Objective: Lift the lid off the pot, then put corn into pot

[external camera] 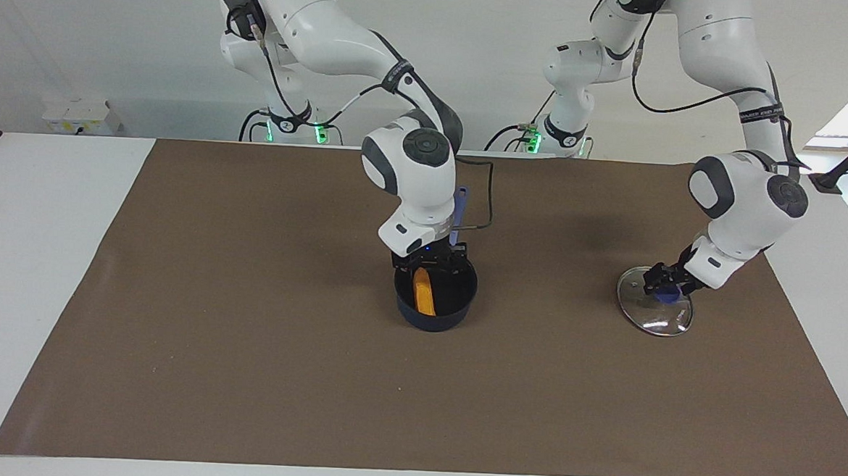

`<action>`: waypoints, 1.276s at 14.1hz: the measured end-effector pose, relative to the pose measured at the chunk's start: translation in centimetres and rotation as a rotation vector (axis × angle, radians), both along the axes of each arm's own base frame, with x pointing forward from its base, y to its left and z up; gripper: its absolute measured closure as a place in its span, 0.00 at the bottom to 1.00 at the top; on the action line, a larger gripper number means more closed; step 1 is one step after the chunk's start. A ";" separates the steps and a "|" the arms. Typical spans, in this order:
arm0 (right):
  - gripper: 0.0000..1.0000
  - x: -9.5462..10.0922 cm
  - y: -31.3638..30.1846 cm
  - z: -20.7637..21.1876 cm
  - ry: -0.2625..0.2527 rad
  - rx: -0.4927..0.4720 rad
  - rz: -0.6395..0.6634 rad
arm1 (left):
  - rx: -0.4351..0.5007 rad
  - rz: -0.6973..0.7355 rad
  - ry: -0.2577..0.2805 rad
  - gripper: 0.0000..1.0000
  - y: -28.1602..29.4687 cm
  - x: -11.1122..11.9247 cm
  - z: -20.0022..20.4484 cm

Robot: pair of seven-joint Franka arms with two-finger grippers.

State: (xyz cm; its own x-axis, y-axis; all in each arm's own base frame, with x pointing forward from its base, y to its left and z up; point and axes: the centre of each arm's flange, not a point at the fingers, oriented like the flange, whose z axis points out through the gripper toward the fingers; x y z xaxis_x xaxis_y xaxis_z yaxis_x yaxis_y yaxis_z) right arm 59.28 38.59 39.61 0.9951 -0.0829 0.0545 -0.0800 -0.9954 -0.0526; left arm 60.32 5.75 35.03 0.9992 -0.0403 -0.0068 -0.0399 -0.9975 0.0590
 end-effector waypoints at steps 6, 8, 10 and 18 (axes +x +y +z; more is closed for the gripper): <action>0.00 1.2 -12.5 12.0 0.044 -0.151 0.068 | -0.003 0.012 -0.021 0.00 -3.7 1.7 10.7; 0.00 0.7 -20.0 16.1 0.095 -0.189 0.049 | -0.003 0.017 -0.028 0.00 -4.3 0.8 14.9; 0.00 -0.3 -25.5 19.1 0.129 -0.206 0.060 | -0.002 0.013 -0.031 0.00 -4.7 -0.9 18.4; 0.00 -3.4 -35.1 19.4 0.176 -0.112 0.059 | 0.034 -0.005 0.080 0.00 -8.8 -7.3 23.6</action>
State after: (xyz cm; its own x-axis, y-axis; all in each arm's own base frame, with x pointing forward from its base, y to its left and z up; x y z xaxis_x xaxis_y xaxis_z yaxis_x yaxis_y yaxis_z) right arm 55.85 3.52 59.00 0.9930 -0.0272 -0.1149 -0.0195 -0.9975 0.0680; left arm 53.00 -3.07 58.67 0.9952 -0.0433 -0.0879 -0.0409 -0.9988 0.0287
